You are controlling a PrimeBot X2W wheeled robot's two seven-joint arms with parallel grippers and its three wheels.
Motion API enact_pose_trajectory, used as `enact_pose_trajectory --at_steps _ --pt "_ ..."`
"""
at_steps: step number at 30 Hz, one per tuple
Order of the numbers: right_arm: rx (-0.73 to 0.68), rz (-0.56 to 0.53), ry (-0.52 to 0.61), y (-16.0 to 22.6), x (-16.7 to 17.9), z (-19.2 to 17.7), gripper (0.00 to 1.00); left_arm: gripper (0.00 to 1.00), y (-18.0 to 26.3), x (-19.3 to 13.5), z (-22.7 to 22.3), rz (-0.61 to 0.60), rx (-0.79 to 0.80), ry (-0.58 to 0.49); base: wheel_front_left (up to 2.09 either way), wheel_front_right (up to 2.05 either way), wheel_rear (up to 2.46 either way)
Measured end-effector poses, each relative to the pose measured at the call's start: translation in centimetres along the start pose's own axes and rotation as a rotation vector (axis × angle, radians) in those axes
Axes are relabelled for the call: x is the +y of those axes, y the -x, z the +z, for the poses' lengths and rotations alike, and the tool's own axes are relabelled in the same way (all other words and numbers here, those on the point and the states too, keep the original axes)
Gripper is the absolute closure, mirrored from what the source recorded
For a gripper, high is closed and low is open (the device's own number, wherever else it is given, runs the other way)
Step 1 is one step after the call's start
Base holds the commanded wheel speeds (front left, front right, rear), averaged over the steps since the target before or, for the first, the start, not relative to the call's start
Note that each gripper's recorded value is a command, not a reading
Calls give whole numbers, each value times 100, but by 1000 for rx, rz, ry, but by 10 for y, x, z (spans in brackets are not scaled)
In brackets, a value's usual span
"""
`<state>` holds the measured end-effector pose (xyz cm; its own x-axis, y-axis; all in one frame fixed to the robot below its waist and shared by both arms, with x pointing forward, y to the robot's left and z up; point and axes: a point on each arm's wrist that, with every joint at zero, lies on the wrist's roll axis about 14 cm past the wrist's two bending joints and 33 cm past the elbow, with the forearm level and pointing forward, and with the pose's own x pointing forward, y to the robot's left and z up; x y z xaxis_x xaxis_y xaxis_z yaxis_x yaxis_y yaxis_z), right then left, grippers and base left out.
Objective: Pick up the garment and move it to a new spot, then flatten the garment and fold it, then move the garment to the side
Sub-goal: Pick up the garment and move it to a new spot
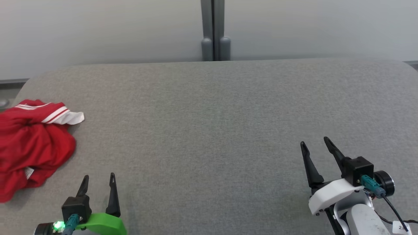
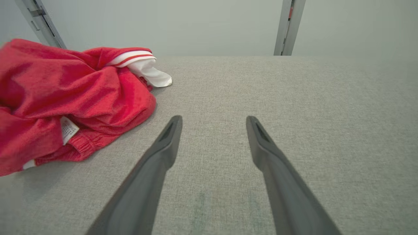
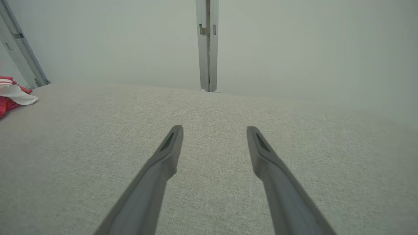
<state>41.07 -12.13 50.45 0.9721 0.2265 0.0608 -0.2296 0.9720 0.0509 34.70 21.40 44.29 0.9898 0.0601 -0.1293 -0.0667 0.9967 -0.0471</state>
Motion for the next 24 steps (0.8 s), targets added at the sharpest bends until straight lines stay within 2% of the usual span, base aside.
enact_pose_trajectory --at_steps 4,15,22,24 --pt "6 93 5 -15 31 -4 0 0 13 26 -3 73 7 -21 0 0 0" --pt "36 338 -33 -46 119 -18 0 0 69 109 -12 352 25 4 0 0 0" --pt "61 457 -51 -51 164 -27 0 0 116 144 -25 507 55 32 0 0 0" --pt "65 480 -52 -51 173 -28 0 0 124 146 -28 519 59 45 0 0 0"
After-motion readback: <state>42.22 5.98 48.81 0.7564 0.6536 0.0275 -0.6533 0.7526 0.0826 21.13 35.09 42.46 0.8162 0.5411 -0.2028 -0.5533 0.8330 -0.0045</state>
